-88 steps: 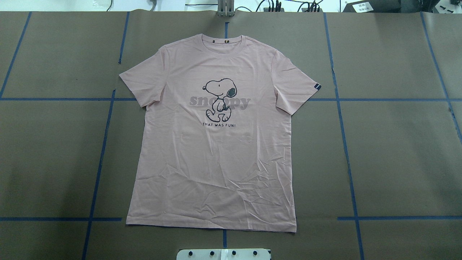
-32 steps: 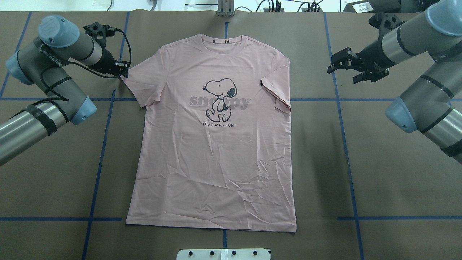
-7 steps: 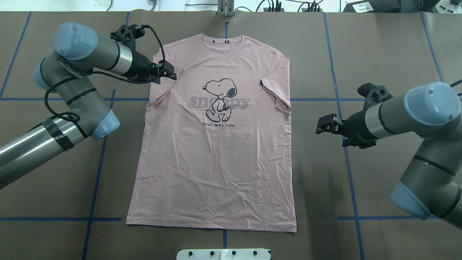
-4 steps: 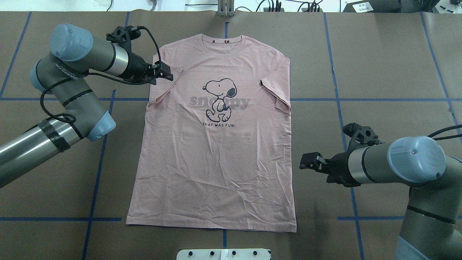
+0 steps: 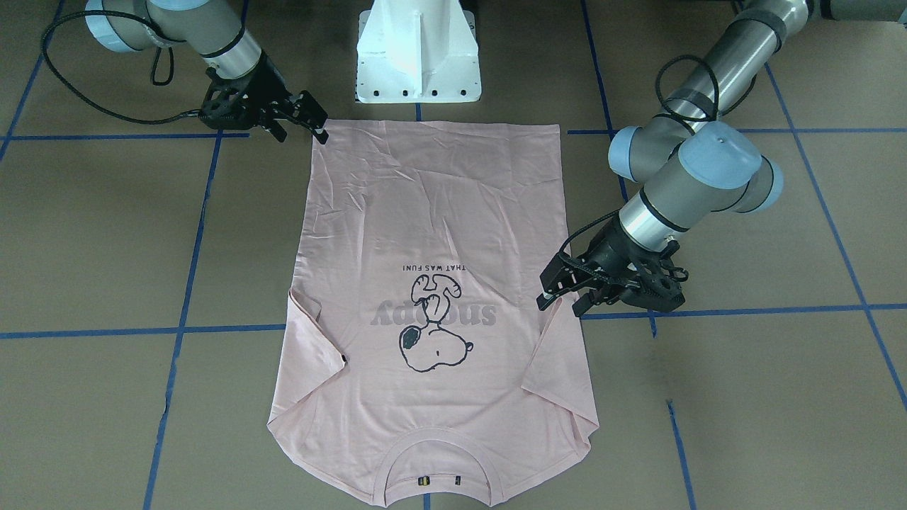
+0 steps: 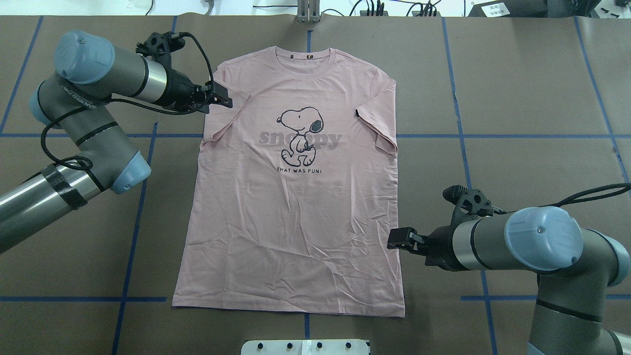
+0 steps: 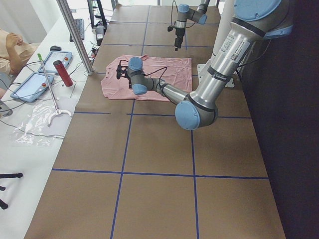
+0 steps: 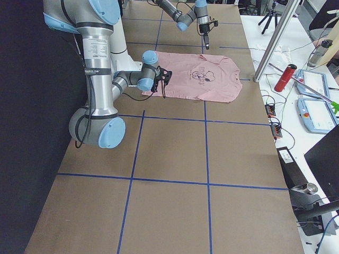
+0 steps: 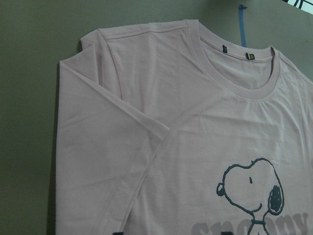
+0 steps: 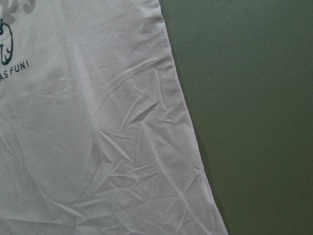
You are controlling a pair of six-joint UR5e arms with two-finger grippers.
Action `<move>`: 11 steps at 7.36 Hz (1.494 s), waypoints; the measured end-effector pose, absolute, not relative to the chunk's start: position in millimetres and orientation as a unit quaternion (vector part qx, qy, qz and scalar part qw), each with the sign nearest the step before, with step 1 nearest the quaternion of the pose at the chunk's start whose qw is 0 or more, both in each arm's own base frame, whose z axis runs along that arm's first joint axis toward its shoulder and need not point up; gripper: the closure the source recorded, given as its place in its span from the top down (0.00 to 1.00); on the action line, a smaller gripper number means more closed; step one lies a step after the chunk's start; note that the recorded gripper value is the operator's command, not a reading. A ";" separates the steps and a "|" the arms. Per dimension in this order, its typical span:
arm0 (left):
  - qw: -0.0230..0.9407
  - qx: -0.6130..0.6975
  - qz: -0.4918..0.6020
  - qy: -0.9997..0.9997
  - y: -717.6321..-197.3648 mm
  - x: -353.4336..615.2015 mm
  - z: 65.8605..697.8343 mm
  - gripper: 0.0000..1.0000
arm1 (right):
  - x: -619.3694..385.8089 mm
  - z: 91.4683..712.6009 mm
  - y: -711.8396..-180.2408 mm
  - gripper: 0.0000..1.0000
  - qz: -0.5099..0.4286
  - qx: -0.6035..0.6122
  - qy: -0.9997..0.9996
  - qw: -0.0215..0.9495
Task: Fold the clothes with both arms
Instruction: 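Move the right gripper down to the hem corner and grasp it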
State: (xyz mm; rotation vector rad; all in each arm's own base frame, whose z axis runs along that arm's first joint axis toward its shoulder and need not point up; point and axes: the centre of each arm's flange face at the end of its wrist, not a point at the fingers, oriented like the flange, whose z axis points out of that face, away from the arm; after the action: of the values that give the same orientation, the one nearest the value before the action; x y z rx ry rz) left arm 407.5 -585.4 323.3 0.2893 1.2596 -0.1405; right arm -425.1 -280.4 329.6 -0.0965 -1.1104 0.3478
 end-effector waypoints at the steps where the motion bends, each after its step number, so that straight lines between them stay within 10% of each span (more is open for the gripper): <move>1: 0.793 0.138 -0.065 0.590 -583.4 404.3 317.1 0.73 | -425.0 327.9 -281.2 1.00 0.165 -0.044 -0.526 0.833; 11: 0.786 0.138 -0.071 0.599 -570.4 388.8 309.1 0.79 | -485.4 350.7 -179.5 0.86 0.308 -0.120 -0.459 0.825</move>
State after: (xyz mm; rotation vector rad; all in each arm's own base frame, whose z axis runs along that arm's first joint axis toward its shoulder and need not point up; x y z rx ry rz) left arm 388.8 -570.4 309.1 0.2986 1.2913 -0.1526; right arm -485.4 -179.5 350.7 -0.2556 -0.9752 0.6552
